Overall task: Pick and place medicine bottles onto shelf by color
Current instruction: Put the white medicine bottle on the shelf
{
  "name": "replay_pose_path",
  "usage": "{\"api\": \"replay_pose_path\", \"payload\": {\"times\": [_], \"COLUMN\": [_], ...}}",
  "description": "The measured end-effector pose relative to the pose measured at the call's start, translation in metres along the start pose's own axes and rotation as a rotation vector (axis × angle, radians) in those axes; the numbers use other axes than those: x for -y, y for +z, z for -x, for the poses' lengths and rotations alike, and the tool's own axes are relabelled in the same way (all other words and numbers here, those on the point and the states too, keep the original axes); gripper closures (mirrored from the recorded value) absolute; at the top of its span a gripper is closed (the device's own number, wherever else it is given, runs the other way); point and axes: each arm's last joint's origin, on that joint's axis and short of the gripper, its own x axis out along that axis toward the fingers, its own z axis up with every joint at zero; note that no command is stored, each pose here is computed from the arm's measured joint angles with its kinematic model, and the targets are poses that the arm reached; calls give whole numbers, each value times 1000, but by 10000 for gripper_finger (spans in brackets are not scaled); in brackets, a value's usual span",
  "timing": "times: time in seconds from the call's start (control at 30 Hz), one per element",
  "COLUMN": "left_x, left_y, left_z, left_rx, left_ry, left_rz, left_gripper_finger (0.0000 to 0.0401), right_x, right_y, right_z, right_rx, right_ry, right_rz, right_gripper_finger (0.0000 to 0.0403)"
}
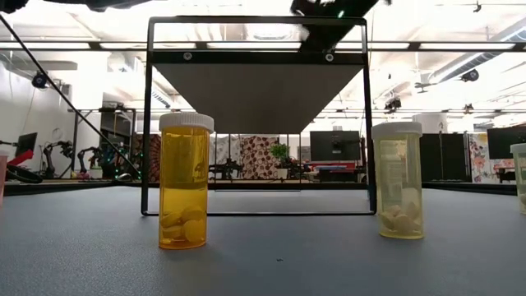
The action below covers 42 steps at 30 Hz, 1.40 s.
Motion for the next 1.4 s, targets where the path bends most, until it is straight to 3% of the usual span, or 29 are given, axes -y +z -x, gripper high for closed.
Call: {"api": "replay_pose_path", "payload": {"times": [0.27,0.5,0.77,0.97,1.17,1.4], "left_x": [-1,-3,1,6,12,16], "left_y": [2,6,4,2,1,2], "left_z": [0,0,-5,-12,-21,-27], "left_rx": [24,54,47,35,41,59], "left_ry": [15,31,26,18,19,28], "left_rz": [15,37,70,158,193,203], "left_gripper_finger": [313,313,313,313,313,313], "right_x": [-37,-74,-91,-92,-95,-97], "right_y": [-8,-32,-68,-91,-104,-116], "right_z": [61,91,103,100,94,86], "right_rx": [-65,-57,-95,-137,-163,-167], "right_ry": [140,249,258,251,248,170], "right_rz": [-67,-97,-170,-186,-146,-115], "right_gripper_finger": [394,394,394,384,331,214]}}
